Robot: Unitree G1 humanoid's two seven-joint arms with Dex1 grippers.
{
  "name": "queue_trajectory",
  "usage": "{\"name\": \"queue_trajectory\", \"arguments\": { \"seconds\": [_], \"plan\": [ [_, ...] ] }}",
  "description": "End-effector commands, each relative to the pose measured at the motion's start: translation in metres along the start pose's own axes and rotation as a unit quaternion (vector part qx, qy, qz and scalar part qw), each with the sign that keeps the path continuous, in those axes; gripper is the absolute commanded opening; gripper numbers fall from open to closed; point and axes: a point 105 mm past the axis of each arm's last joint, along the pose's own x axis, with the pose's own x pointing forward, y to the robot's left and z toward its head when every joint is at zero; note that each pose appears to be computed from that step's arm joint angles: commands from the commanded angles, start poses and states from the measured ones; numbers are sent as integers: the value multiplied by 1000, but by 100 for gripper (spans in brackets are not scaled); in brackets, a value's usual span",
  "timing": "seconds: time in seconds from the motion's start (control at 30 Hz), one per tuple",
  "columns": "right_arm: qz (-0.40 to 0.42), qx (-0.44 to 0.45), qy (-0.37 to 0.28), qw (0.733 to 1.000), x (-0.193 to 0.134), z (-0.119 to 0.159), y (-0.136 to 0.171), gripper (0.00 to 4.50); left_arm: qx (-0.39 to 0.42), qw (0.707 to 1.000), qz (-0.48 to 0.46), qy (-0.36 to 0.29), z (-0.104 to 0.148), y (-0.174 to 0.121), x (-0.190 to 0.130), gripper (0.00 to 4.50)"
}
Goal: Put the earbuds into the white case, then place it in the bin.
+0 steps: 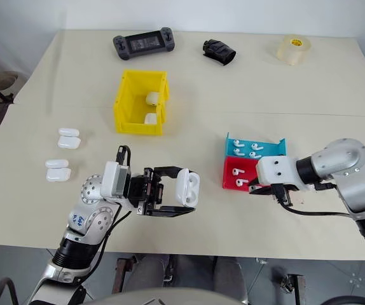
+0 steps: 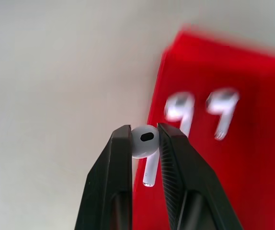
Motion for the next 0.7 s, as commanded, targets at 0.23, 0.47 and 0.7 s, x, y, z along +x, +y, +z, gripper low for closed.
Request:
{"name": "queue_trajectory", "arguments": {
  "seconds": [0.23, 0.47, 0.7],
  "plan": [
    [-132, 138, -348, 918, -24, 84, -1, 43, -20, 1000, -1, -24, 6, 10, -4, 278],
    [-169, 210, -541, 797, -33, 123, 6, 43, -32, 999, -26, -34, 9, 16, -2, 278],
    [-156, 209, -563, 784, -18, 138, 19, 43, -48, 997, -34, -54, 18, 22, 3, 278]
  ]
}}
